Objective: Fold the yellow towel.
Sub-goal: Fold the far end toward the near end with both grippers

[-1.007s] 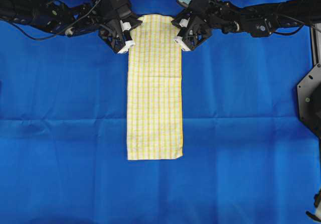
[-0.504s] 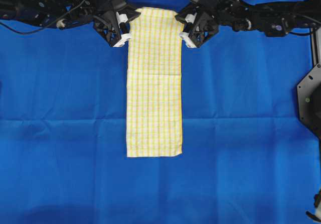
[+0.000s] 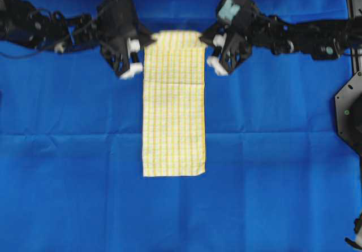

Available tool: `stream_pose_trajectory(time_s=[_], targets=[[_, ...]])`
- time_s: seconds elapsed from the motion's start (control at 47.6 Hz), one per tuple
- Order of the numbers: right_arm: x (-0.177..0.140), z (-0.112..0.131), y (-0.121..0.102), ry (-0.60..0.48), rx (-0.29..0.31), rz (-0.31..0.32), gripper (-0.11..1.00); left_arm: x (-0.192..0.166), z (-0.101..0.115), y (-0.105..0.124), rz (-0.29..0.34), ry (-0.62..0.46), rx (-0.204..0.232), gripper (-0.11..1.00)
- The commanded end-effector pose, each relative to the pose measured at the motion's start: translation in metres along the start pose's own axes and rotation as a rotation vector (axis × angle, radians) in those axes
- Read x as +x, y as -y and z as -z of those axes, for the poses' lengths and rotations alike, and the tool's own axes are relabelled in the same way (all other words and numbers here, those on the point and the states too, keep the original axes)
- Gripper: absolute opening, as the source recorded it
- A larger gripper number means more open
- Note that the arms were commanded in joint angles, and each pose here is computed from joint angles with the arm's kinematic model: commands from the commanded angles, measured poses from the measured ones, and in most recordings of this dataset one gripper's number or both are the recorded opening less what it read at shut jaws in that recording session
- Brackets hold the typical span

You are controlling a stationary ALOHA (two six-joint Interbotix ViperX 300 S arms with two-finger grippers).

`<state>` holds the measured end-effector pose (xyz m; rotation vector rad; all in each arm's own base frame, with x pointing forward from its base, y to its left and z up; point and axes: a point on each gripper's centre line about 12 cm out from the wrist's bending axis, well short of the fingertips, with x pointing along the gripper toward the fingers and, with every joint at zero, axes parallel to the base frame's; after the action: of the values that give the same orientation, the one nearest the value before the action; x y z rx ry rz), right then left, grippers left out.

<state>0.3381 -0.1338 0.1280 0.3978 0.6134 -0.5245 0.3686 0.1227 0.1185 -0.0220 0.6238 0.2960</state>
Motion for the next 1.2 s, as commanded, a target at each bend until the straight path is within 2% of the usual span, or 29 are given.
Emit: stream_pose_trajectory(time_s=[0.0, 0.147, 0.336, 0.546, 0.693, 0.923, 1.175], targets=[[-0.012, 0.0, -0.018, 0.039, -0.003, -0.038, 0.04, -0.01, -0.012, 0.018, 0.037, 0.046, 0.027, 0.04], [-0.024, 0.022, -0.044, 0.03, -0.004, -0.088, 0.04, -0.018, -0.007, 0.053, 0.112, 0.044, 0.058, 0.04], [-0.04, 0.048, -0.08, 0.027, -0.008, -0.158, 0.04, -0.027, 0.001, 0.09, 0.198, 0.037, 0.068, 0.04], [-0.052, 0.066, -0.112, 0.022, -0.026, -0.227, 0.04, -0.039, 0.009, 0.138, 0.306, 0.034, 0.1, 0.04], [-0.058, 0.076, -0.127, 0.003, -0.035, -0.263, 0.04, -0.048, 0.014, 0.166, 0.372, 0.025, 0.106, 0.04], [-0.065, 0.091, -0.151, -0.028, -0.073, -0.318, 0.04, -0.056, 0.018, 0.192, 0.432, 0.02, 0.118, 0.04], [-0.062, 0.103, -0.165, -0.069, -0.102, -0.341, 0.04, -0.059, 0.02, 0.21, 0.47, 0.02, 0.146, 0.04]])
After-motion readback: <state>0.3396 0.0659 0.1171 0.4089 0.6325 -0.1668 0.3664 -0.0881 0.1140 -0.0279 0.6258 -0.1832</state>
